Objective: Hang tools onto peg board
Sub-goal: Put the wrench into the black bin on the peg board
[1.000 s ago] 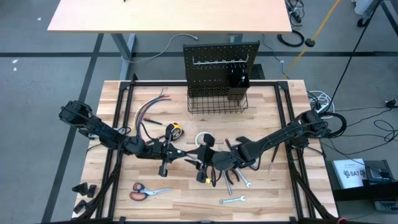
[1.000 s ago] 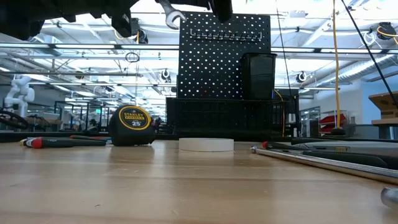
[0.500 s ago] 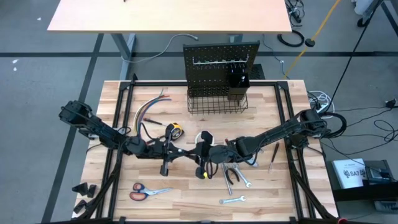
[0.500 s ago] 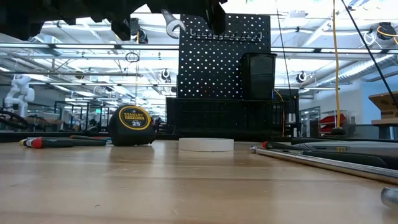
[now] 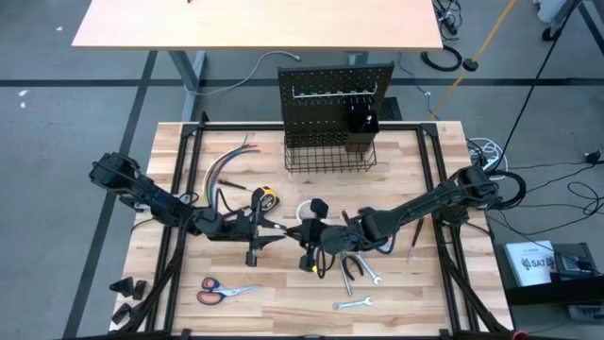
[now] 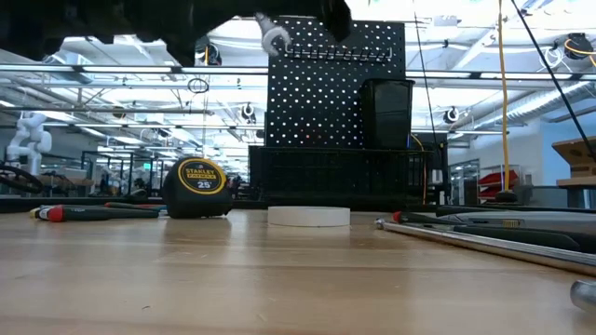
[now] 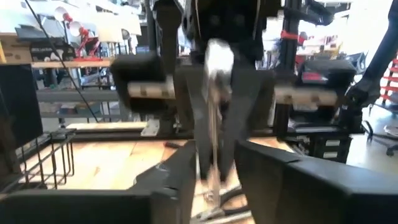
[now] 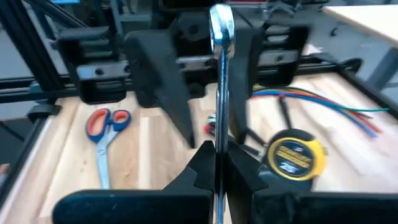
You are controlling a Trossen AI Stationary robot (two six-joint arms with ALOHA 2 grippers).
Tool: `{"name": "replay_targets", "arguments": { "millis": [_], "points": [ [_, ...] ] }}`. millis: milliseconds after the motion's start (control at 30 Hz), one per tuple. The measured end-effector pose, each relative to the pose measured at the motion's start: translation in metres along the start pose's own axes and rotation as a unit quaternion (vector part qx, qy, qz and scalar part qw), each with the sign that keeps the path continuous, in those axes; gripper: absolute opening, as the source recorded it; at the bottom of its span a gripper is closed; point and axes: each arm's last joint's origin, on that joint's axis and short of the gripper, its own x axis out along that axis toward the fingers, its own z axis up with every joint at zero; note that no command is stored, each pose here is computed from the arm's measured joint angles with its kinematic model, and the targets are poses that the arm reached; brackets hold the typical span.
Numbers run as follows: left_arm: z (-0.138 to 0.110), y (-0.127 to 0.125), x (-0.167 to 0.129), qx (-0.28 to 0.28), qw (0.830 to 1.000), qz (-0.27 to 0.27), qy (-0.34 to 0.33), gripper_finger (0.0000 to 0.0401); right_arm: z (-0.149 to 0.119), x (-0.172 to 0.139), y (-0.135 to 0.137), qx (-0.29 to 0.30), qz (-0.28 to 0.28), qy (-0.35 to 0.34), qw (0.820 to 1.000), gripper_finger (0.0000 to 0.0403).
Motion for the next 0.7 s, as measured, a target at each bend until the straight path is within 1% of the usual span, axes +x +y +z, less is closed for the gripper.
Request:
{"name": "replay_targets", "arguments": {
  "millis": [67, 133, 267, 367, 467, 533, 600, 700],
  "points": [
    [-0.002, 0.000, 0.000, 0.000, 1.000, 0.004, 0.007, 0.0139, 0.003, -0.007, 0.000, -0.005, -0.014, 0.002, 1.000, 0.0005],
    [-0.002, 0.000, 0.000, -0.005, 1.000, 0.006, 0.009, 0.0145, 0.003, -0.014, -0.001, -0.019, -0.039, 0.013, 0.999, 0.0005],
    [-0.002, 0.001, -0.002, -0.001, 1.000, 0.006, 0.026, 0.0148, 0.009, -0.035, -0.006, -0.036, -0.096, 0.026, 0.994, 0.0005],
    [0.001, 0.002, -0.005, -0.001, 0.999, 0.006, 0.036, 0.0149, 0.015, -0.056, -0.015, -0.044, -0.139, 0.033, 0.989, 0.0005],
    [0.006, 0.004, -0.008, -0.012, 0.999, 0.006, 0.038, 0.0150, 0.014, -0.077, -0.032, -0.030, -0.164, 0.035, 0.985, 0.0005],
    [0.010, 0.005, -0.010, -0.013, 0.999, 0.004, 0.037, 0.0150, 0.012, -0.090, -0.045, -0.011, -0.172, 0.022, 0.985, 0.0005],
    [0.013, 0.005, -0.012, -0.013, 0.999, 0.004, 0.037, 0.0150, 0.008, -0.101, -0.057, 0.006, -0.188, 0.001, 0.982, 0.0005],
    [0.019, 0.007, -0.015, -0.014, 1.000, 0.003, 0.025, 0.0150, 0.003, -0.115, -0.071, 0.027, -0.183, -0.042, 0.982, 0.0005]
  ]
}}
